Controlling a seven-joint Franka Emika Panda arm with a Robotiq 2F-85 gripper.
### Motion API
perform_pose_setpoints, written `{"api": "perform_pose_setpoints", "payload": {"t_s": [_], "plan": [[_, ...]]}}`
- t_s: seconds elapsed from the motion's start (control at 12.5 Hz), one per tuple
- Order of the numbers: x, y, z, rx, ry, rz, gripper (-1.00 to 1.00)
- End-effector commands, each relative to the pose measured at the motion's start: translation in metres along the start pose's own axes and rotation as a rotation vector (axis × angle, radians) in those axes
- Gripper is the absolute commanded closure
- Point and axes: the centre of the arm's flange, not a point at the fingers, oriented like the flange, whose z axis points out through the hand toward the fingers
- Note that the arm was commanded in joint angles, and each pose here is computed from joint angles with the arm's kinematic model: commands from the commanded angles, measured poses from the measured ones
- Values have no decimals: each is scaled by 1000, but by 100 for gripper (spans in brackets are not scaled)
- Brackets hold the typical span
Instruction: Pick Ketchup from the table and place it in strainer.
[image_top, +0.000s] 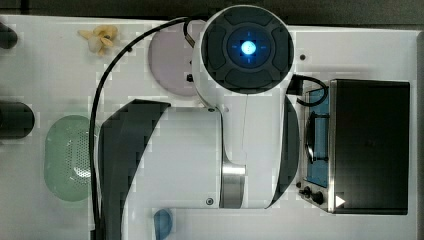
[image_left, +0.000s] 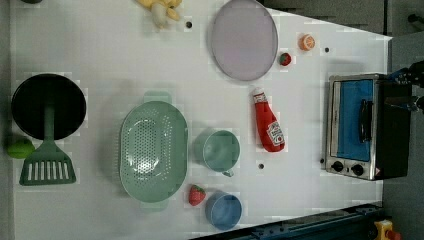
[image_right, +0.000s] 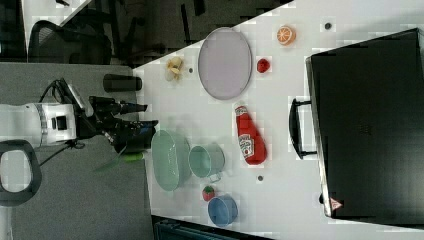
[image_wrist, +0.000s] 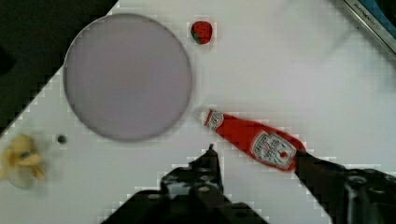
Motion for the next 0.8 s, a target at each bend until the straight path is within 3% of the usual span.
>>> {"api": "perform_pose_setpoints", "payload": {"t_s": [0.08,0.24,0.64,0.8], "plan": [[-31,55,-50,-21,-4,12,-59],[-31,53,-37,-35,-17,8,-99],[-28,42,40,-73,-57,-33,-100],[-28,37,73,-75,-66,-119,-100]]}}
